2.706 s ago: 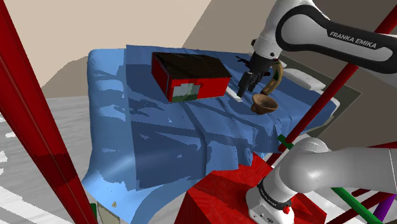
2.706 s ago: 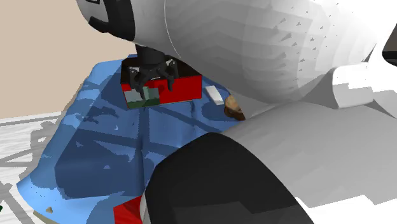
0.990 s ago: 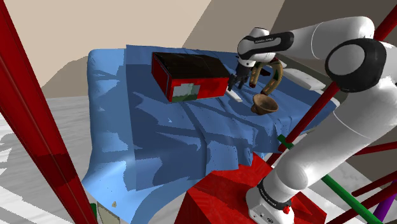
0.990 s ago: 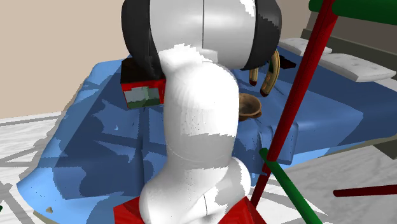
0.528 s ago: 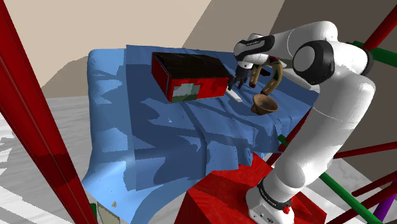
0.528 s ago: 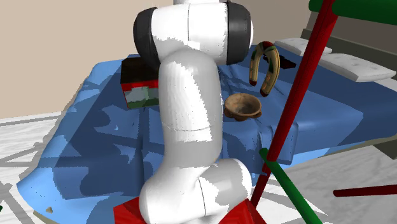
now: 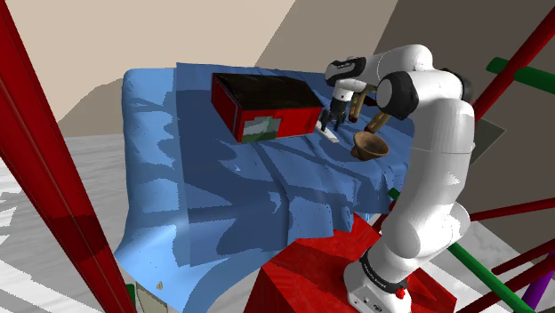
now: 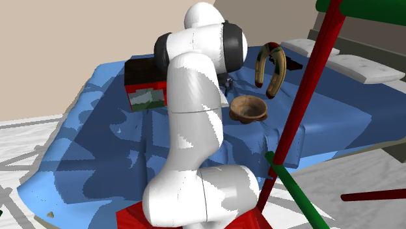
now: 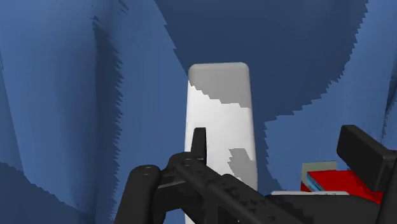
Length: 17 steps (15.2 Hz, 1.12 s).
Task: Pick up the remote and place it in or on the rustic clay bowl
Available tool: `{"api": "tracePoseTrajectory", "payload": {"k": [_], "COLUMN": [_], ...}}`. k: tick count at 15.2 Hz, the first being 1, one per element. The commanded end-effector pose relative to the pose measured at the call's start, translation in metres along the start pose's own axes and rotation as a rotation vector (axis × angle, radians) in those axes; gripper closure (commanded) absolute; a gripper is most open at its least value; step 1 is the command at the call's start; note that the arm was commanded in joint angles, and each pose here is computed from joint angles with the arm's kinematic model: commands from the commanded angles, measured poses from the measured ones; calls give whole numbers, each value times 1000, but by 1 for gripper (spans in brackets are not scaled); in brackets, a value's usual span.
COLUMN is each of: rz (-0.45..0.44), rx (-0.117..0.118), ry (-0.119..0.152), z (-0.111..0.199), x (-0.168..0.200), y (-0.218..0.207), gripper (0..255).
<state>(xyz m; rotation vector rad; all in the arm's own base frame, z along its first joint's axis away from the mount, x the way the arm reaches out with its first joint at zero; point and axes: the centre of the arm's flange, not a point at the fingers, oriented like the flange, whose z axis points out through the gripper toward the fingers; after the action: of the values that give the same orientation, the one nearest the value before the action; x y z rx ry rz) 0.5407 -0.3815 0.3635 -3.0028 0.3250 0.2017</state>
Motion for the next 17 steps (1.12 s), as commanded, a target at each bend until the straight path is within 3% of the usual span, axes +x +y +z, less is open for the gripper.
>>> {"api": "tracePoseTrajectory", "payload": {"k": [1, 7, 15, 16, 17], "rz": [8, 8, 8, 8, 8], "rx": [-91, -91, -91, -91, -91], "ry": [153, 153, 153, 153, 153], "z": [-4, 30, 30, 30, 30], "x": [28, 33, 33, 33, 33], "y": [16, 19, 19, 19, 18], "gripper": [0, 0, 0, 255, 255]}}
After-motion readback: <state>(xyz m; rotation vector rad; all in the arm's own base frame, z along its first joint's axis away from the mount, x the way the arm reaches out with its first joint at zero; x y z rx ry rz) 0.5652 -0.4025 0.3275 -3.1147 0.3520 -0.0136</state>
